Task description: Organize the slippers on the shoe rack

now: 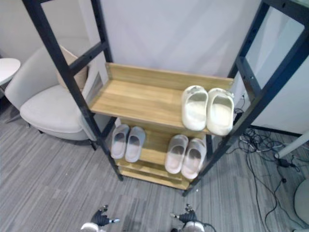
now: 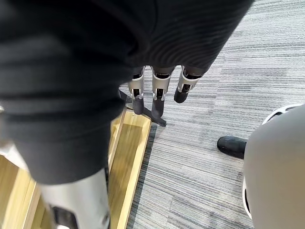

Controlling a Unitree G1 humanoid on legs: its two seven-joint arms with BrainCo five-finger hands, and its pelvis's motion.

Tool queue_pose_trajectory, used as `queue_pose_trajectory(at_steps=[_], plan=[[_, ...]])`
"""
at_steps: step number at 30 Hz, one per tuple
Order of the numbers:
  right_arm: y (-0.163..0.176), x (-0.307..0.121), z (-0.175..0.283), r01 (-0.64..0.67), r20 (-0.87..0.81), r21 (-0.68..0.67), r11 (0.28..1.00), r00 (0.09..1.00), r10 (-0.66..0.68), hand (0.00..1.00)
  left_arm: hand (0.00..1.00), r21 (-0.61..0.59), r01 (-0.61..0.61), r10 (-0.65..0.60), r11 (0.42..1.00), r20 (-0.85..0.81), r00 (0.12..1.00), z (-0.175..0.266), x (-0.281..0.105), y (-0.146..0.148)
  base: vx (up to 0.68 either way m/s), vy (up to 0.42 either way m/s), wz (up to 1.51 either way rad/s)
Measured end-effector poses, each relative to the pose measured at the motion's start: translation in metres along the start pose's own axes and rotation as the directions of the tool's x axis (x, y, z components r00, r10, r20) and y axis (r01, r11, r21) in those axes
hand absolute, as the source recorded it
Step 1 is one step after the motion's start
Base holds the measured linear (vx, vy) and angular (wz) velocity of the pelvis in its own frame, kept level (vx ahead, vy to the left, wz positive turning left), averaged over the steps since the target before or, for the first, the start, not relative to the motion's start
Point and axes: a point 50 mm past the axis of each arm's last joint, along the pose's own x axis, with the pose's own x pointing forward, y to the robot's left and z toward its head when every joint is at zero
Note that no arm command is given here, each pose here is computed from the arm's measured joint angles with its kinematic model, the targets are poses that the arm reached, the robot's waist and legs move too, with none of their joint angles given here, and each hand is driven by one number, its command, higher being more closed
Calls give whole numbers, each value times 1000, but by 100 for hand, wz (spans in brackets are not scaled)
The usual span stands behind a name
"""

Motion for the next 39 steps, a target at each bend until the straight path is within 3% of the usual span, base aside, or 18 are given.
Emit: queue_pose_trajectory(at_steps=[13, 16, 21, 39], plan=[[13, 2, 19, -35, 73, 17, 999, 997, 33, 0, 0, -28, -37, 39, 999, 57, 998, 17, 4, 9, 2, -95, 93], [-7, 2, 32, -58, 184, 50, 997, 982, 47, 0, 0, -60, -25, 29, 998, 82, 996, 25, 5, 2, 37, -189, 60], [-3, -1, 14, -48, 103, 71, 996, 994, 41, 0, 0, -98, -32, 43, 995, 106, 993, 27, 4, 10, 127, -86, 65], [2, 0, 23, -25, 131, 75, 997, 991, 15, 0, 0, 4, 9, -9, 1000, 120, 993, 39, 9, 6, 109, 96, 81]])
